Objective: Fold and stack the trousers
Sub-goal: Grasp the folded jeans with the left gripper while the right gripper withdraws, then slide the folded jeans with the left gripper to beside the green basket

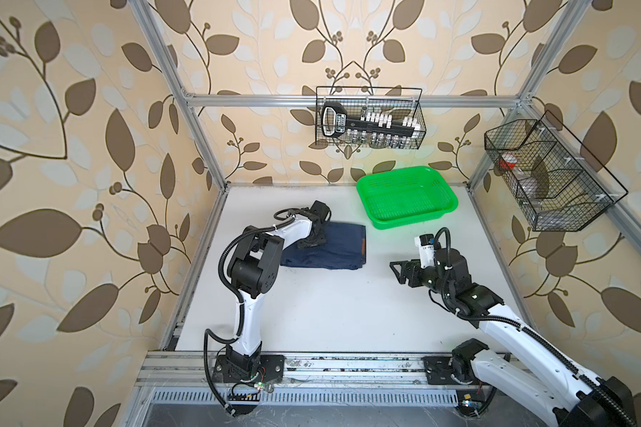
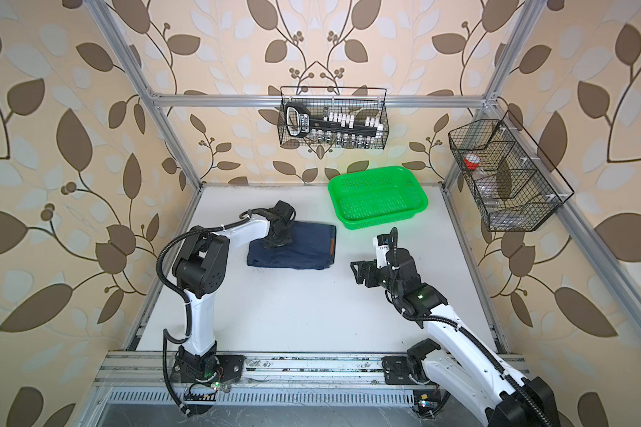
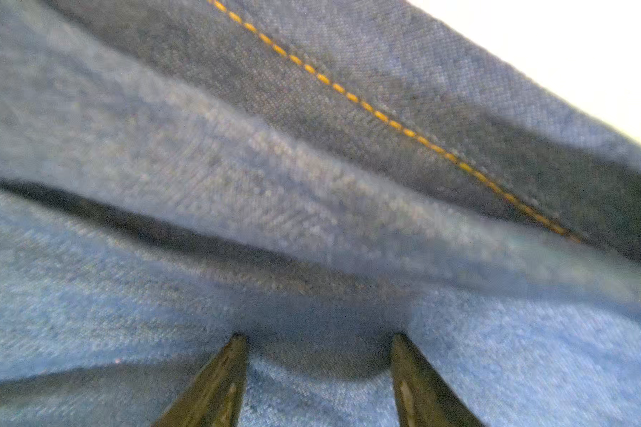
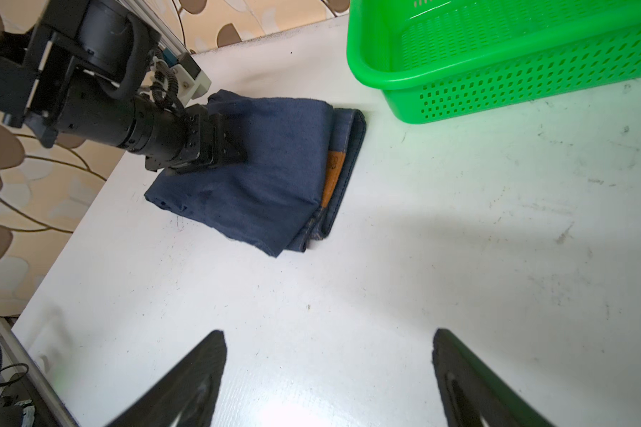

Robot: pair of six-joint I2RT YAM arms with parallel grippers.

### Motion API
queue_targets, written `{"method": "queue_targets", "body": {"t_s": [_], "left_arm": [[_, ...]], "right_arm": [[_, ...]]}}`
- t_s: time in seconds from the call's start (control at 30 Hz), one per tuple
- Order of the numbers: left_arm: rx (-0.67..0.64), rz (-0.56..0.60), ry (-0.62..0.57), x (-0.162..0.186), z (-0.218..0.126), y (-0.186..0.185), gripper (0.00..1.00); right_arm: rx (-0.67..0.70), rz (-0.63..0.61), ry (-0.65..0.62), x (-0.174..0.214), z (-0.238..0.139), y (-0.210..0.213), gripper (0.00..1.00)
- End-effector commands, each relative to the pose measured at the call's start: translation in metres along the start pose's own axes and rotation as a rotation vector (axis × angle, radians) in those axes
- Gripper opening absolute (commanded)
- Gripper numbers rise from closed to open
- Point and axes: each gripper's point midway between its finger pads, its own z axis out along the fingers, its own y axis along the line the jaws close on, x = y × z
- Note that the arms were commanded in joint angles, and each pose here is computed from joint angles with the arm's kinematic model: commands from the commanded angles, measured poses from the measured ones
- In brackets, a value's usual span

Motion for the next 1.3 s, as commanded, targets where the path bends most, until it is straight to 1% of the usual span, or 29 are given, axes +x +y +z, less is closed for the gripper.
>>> {"method": "queue_targets", "body": {"t_s": [0.0, 0.17, 0.27, 0.43, 0.57, 0.67, 0.73, 0.8, 0.87, 1.0, 1.03, 1.1, 1.17, 1.27], "left_arm": [[-0.077, 0.051, 0.080, 0.001, 0.035, 0.024, 0.64], [-0.060, 0.105, 0.051, -0.034, 0.047, 0.017, 0.64], [-0.023, 0.041, 0.063, -0.055, 0.052, 0.015, 0.64], [0.051, 0.022, 0.028, -0.083, 0.057, -0.011, 0.63], [0.077, -0.025, 0.020, -0.094, 0.063, -0.021, 0.64], [0.091, -0.071, -0.008, -0.105, 0.063, -0.025, 0.63], [0.109, -0.106, 0.000, -0.108, 0.061, -0.029, 0.63], [0.124, -0.117, 0.012, -0.108, 0.052, -0.032, 0.63], [0.152, -0.110, 0.013, -0.106, 0.035, -0.036, 0.64], [0.217, -0.024, -0.084, -0.111, -0.018, -0.046, 0.64], [0.225, -0.011, -0.082, -0.105, -0.025, -0.045, 0.64], [0.263, 0.008, -0.106, -0.104, -0.045, -0.049, 0.64], [0.314, 0.020, -0.098, -0.097, -0.058, -0.058, 0.64], [0.349, 0.084, -0.056, -0.068, -0.067, -0.079, 0.64]], "right_arm": [[0.000, -0.015, 0.017, 0.007, 0.002, -0.003, 0.88], [-0.002, -0.010, 0.013, 0.004, 0.005, -0.004, 0.88], [-0.004, -0.006, 0.014, 0.002, 0.007, -0.004, 0.88], [-0.007, -0.007, 0.017, -0.001, 0.012, -0.003, 0.88], [-0.008, -0.011, 0.014, -0.005, 0.014, -0.003, 0.88], [-0.010, -0.009, 0.014, -0.006, 0.016, -0.003, 0.88], [-0.014, -0.007, 0.016, -0.006, 0.017, -0.003, 0.88], [-0.014, -0.006, 0.015, -0.007, 0.017, -0.003, 0.88], [-0.013, -0.009, 0.015, -0.007, 0.017, -0.003, 0.88], [-0.008, -0.014, 0.014, -0.008, 0.013, -0.005, 0.88], [-0.006, -0.013, 0.016, -0.007, 0.012, -0.007, 0.88], [-0.003, -0.010, 0.016, -0.006, 0.009, -0.009, 0.88], [-0.002, -0.009, 0.016, -0.005, 0.007, -0.011, 0.88], [0.005, -0.010, 0.013, -0.007, 0.004, -0.015, 0.88]]}}
